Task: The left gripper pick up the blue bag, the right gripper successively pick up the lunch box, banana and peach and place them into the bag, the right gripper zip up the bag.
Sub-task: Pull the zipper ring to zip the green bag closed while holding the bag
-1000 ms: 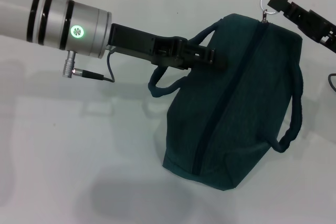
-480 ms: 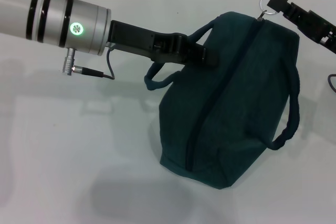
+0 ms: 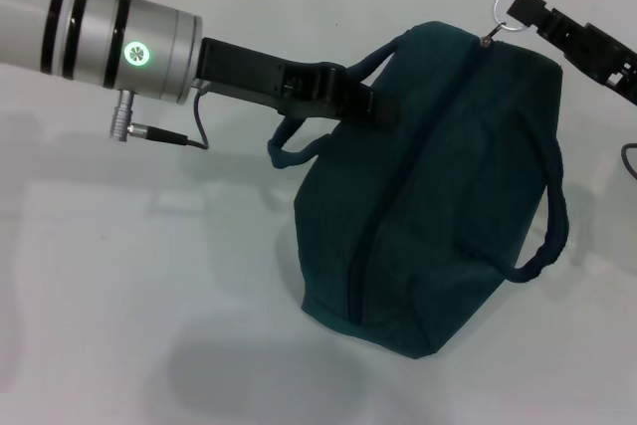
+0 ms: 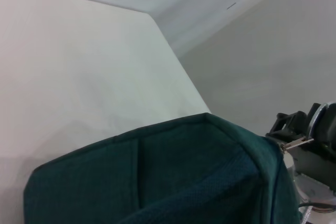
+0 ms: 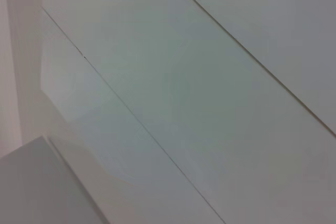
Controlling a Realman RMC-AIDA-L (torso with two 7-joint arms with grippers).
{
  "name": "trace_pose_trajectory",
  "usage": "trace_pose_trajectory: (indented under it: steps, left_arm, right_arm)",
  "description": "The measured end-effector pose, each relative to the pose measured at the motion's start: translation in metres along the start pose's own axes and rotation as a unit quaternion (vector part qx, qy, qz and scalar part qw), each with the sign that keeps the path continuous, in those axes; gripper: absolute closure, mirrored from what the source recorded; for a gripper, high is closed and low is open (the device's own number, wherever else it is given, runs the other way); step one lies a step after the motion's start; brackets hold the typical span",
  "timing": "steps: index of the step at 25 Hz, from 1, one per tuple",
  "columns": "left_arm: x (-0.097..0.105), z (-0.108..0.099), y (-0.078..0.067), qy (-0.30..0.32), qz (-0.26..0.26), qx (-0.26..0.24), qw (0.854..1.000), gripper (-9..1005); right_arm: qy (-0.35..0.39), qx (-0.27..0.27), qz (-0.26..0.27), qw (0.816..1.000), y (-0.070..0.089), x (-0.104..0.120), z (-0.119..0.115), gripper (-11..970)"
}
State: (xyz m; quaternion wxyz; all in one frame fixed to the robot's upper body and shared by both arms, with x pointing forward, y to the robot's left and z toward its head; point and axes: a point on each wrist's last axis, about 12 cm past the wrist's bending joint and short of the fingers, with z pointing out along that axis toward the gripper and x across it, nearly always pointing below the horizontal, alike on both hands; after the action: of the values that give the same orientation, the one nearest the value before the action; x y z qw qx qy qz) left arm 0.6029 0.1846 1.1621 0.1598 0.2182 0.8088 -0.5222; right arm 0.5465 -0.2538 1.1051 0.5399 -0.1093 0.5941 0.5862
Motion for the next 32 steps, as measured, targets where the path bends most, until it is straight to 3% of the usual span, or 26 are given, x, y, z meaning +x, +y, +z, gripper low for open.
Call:
trace_pose_trajectory:
  steps: [11, 23, 32]
  left_arm:
    - [0.000, -0.010, 0.005, -0.014, -0.004, -0.012, 1.000, 938]
    - [0.007, -0.002, -0.009, 0.001, 0.019, 0.053, 0.998, 953]
    - [0.011, 0.008, -0.016, 0.004, 0.048, 0.084, 0.995, 954]
  right_arm:
    - [-0.001, 0.004, 0.006, 1.000, 0.000, 0.003, -0.003, 943]
    - [-0.021, 0.018, 0.020, 0.999, -0.001, 0.001, -0.011, 942]
    - [-0.020, 0.029, 0.080, 0.996, -0.004, 0.000, -0.016, 942]
